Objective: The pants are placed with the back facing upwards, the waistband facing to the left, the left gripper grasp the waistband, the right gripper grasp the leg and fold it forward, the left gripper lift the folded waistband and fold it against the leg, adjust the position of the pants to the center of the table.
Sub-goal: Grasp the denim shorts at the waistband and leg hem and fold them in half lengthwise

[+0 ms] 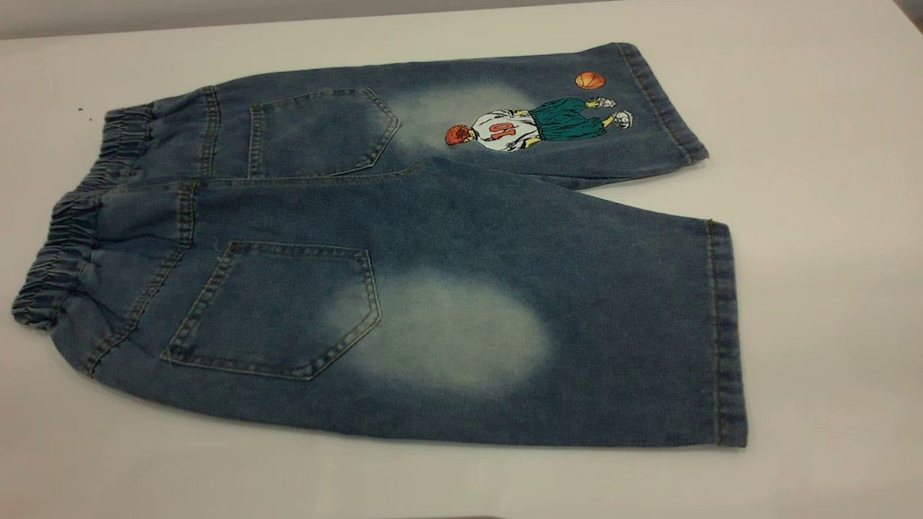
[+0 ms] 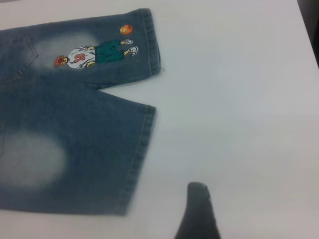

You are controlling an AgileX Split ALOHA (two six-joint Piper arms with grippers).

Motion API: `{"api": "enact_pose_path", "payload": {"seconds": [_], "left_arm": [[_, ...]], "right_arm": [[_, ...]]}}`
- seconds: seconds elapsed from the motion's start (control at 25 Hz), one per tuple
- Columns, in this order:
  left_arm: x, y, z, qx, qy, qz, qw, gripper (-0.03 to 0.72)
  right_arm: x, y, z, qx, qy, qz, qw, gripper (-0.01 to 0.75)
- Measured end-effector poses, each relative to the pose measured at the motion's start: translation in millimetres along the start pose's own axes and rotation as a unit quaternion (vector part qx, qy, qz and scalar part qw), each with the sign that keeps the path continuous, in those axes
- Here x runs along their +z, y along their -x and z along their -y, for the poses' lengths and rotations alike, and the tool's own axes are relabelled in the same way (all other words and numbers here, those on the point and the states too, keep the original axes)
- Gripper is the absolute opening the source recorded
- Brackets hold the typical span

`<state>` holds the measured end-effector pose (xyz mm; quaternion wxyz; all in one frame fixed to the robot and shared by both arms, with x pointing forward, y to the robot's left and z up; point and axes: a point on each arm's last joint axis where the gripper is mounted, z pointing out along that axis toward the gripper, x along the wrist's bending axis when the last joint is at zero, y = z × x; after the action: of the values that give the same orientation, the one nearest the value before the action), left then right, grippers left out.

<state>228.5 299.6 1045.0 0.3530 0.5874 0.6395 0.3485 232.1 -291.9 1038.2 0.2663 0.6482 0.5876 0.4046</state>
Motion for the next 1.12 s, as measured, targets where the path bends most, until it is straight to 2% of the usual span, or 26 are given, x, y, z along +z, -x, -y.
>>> {"api": "enact_pose_path", "payload": {"seconds": [0.16,0.28,0.36,0.56,0.64,0.92,1.12], "left_arm": [[0.0,1.2,-0.6,-0.004,0.003,0.007,1.0,0.591],[4.9,1.4,-8.2,-0.012,-0.014,0.006,1.0,0.591],[16.3,0.4,-20.8,-0.014,-0.042,-0.003,0.999,0.591],[66.2,-9.8,-59.4,-0.037,-0.111,-0.071,0.991,0.591],[94.6,-11.7,-71.4,-0.029,-0.149,-0.084,0.985,0.591],[202.4,-11.3,-72.1,0.009,-0.277,-0.073,0.958,0.591],[262.2,-9.2,-57.8,0.019,-0.332,-0.051,0.942,0.591]], "right_arm": [[-2.2,-1.2,-4.9,0.0,-0.001,0.0,1.0,0.45],[2.0,-5.1,-20.4,0.005,-0.027,0.0,1.0,0.445],[13.4,-9.2,-34.8,0.011,-0.06,-0.005,0.998,0.445],[65.6,-18.5,-63.5,0.013,-0.138,-0.031,0.99,0.445],[90.7,-20.6,-70.4,0.017,-0.164,-0.041,0.985,0.445],[162.2,-24.4,-78.6,0.032,-0.199,-0.077,0.976,0.445],[194.2,-23.2,-74.9,0.048,-0.212,-0.085,0.972,0.445]]}}
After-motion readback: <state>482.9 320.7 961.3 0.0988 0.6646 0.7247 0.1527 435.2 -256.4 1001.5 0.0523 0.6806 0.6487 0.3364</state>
